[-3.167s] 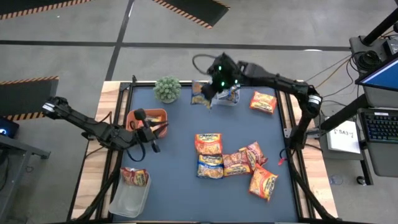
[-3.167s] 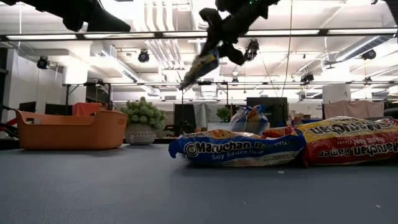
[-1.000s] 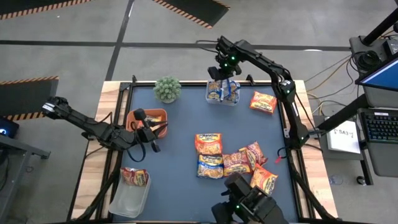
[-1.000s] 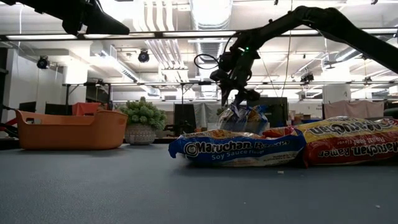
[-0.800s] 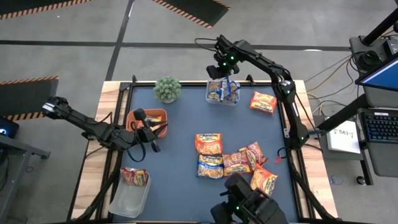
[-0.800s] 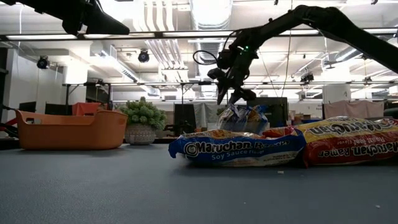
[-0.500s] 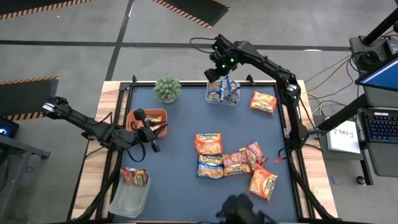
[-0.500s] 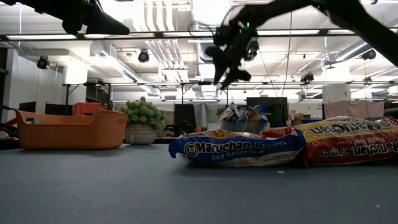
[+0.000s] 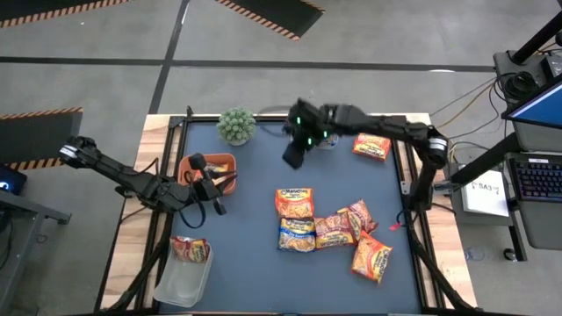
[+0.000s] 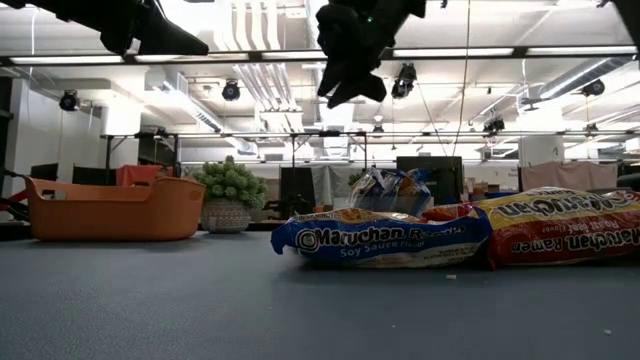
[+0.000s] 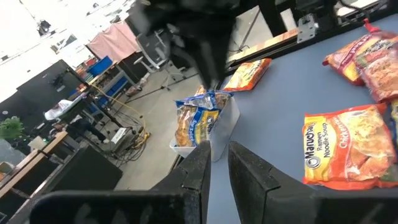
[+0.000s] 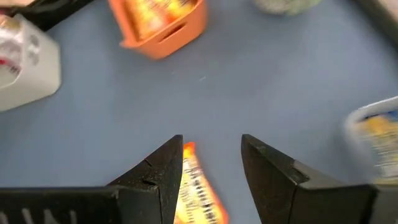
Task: Sort Maruchan noodles
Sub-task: Put the orange noodle pack into the orange bin
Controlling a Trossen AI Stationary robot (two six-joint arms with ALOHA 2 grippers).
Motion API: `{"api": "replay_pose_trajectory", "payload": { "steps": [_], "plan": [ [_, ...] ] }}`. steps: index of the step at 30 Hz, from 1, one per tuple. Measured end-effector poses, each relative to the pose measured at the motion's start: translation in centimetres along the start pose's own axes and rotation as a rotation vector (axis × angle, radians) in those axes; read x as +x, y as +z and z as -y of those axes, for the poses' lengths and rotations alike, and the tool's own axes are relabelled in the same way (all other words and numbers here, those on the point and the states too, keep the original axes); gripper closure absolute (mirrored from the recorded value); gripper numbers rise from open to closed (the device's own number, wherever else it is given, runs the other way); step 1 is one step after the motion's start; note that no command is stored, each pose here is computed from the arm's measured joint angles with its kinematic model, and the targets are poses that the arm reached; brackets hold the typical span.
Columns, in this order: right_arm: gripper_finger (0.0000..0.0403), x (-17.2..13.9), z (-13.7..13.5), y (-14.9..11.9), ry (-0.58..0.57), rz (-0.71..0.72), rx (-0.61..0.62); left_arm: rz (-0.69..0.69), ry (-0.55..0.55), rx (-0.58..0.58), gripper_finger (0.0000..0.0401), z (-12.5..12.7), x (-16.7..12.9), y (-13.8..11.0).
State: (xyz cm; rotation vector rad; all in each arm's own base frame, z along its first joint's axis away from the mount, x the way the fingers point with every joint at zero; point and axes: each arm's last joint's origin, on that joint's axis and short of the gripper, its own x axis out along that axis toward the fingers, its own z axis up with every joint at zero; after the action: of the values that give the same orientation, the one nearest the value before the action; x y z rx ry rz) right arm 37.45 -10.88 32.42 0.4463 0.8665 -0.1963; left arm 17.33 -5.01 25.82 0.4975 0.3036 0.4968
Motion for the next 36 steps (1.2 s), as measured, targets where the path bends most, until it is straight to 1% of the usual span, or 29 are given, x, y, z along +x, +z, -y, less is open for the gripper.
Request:
{"api": "replay_pose_trajectory", "payload": {
  "steps": [6, 8, 12, 15, 21, 25, 29, 36],
  "plan": [
    [0.0252, 3.6, -3.0, -5.6, 0.099, 0.032, 0.037, 0.044, -0.077, -0.022, 0.0362, 0.2, 0.0, 0.3],
    [0.0252, 4.9, -3.6, -7.6, 0.127, 0.026, 0.062, 0.054, -0.094, -0.027, 0.0362, 0.2, 0.0, 0.4],
    [0.0252, 6.7, -4.3, -11.0, 0.167, 0.011, 0.125, 0.057, -0.094, -0.031, 0.0362, 0.3, 0.1, 0.4],
    [0.0252, 7.8, -4.3, -13.3, 0.166, -0.033, 0.174, 0.058, -0.1, -0.034, 0.0362, 0.6, 0.3, 0.5],
    [0.0252, 9.0, -3.5, -17.4, 0.117, -0.154, 0.253, 0.062, -0.111, -0.035, 0.0362, 2.0, 1.2, 0.6],
    [0.0252, 8.8, -3.1, -18.7, 0.106, -0.174, 0.272, 0.051, -0.116, -0.02, 0.0362, 3.1, 1.9, 0.4],
    [0.0252, 7.9, -2.7, -19.3, 0.088, -0.164, 0.271, 0.056, -0.14, -0.02, 0.0362, 4.1, 2.6, 0.3],
    [0.0252, 5.0, -2.5, -19.4, 0.085, -0.062, 0.245, 0.075, -0.212, -0.109, 0.0362, 5.6, 4.1, 0.0]
  ]
}}
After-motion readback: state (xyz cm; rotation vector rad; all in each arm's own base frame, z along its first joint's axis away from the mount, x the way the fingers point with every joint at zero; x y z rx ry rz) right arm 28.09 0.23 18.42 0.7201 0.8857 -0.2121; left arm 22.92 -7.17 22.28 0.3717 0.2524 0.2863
